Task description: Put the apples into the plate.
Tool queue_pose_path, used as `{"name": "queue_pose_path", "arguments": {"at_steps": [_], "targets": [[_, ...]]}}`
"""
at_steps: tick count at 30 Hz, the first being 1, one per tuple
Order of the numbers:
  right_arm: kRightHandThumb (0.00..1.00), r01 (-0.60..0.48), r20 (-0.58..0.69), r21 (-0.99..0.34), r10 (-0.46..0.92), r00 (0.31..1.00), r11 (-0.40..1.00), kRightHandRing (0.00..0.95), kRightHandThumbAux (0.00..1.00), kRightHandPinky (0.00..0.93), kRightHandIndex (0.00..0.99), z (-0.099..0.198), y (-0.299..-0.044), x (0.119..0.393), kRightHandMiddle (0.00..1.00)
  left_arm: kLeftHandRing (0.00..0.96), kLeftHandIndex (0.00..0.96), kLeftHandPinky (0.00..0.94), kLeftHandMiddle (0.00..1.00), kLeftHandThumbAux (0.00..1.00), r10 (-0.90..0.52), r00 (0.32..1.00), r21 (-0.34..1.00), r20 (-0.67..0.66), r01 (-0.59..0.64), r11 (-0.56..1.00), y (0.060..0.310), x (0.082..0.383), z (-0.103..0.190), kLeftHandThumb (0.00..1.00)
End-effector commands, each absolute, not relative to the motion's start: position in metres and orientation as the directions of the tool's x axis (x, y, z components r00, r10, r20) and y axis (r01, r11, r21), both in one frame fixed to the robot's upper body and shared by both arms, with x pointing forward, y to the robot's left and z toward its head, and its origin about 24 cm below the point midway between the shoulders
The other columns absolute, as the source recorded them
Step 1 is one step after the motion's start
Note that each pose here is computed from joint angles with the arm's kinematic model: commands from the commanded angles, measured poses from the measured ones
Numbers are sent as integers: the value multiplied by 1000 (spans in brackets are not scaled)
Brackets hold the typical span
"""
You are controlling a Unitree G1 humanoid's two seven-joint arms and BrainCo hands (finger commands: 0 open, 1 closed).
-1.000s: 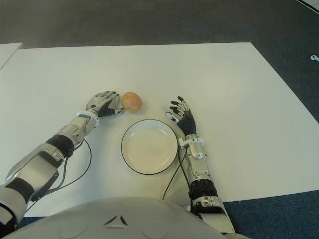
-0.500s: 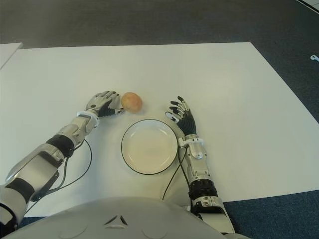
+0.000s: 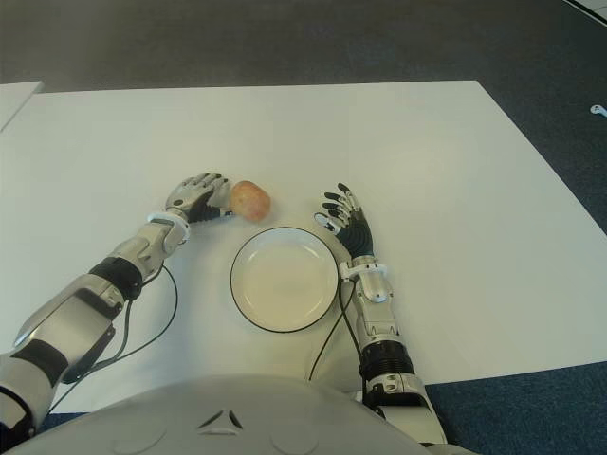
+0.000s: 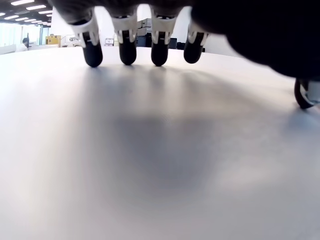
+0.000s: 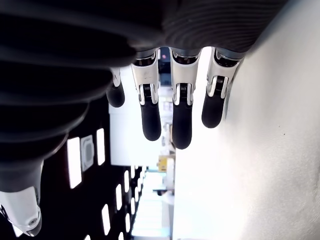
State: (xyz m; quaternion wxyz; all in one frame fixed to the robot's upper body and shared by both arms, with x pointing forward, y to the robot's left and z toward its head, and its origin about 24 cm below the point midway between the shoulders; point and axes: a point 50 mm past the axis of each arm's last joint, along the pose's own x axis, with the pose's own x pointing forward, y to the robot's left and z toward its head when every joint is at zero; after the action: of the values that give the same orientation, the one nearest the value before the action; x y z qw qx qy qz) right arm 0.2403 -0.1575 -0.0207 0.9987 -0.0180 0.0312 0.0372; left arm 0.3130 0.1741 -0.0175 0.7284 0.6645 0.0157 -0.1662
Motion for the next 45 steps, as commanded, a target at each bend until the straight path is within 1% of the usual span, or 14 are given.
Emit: {"name": "queue_pose_path", "arguments": {"at_steps": [1, 6, 9, 13, 17, 20, 22, 26, 32, 37, 45], "targets": [[130, -62, -277, -18, 54, 959, 998, 288, 613, 271, 67, -58, -160, 212, 255, 0, 0, 0, 0, 187, -223, 927, 945, -301, 321, 62, 173, 305, -28, 243], [120, -63, -283, -14, 56, 958, 998, 281, 605, 234, 69, -59, -159, 211, 256, 0, 0, 0, 0, 190, -222, 929, 946, -296, 318, 68, 176, 306, -28, 246], [123, -61, -283, -14, 54, 958, 998, 281, 605, 242, 68, -59, -159, 210, 256, 0, 0, 0, 0, 198, -221, 934, 949, -280, 304, 82, 179, 308, -25, 245], [126, -60, -277, -14, 54, 959, 998, 279, 607, 234, 63, -58, -158, 209, 254, 0, 0, 0, 0, 214, -221, 944, 957, -244, 271, 104, 189, 314, -11, 235], [132, -58, -279, -5, 54, 959, 998, 270, 606, 203, 61, -58, -158, 209, 253, 0, 0, 0, 0, 213, -234, 955, 970, -184, 215, 115, 207, 317, 15, 227], [136, -56, -285, -3, 53, 957, 998, 259, 606, 190, 59, -58, -159, 209, 248, 0, 0, 0, 0, 211, -247, 956, 978, -160, 188, 94, 218, 314, 28, 225], [136, -56, -286, -3, 52, 957, 998, 253, 608, 180, 56, -59, -159, 209, 244, 0, 0, 0, 0, 209, -251, 955, 980, -156, 182, 85, 220, 312, 32, 225], [135, -65, -294, 1, 63, 954, 998, 243, 615, 179, 54, -61, -162, 211, 235, 0, 0, 0, 0, 210, -281, 948, 989, -148, 141, -45, 238, 302, 45, 238], [132, -78, -296, 6, 76, 952, 997, 229, 631, 178, 47, -64, -164, 212, 222, 0, 0, 0, 0, 212, -292, 943, 984, -158, 125, -131, 248, 296, 58, 256], [132, -86, -295, 3, 84, 952, 996, 237, 640, 206, 53, -66, -166, 214, 227, 0, 0, 0, 0, 217, -276, 948, 981, -160, 121, -151, 255, 294, 65, 261], [120, -91, -293, 0, 87, 952, 996, 231, 634, 207, 58, -67, -167, 216, 223, 0, 0, 0, 0, 220, -260, 953, 982, -158, 123, -145, 261, 293, 74, 269]]}}
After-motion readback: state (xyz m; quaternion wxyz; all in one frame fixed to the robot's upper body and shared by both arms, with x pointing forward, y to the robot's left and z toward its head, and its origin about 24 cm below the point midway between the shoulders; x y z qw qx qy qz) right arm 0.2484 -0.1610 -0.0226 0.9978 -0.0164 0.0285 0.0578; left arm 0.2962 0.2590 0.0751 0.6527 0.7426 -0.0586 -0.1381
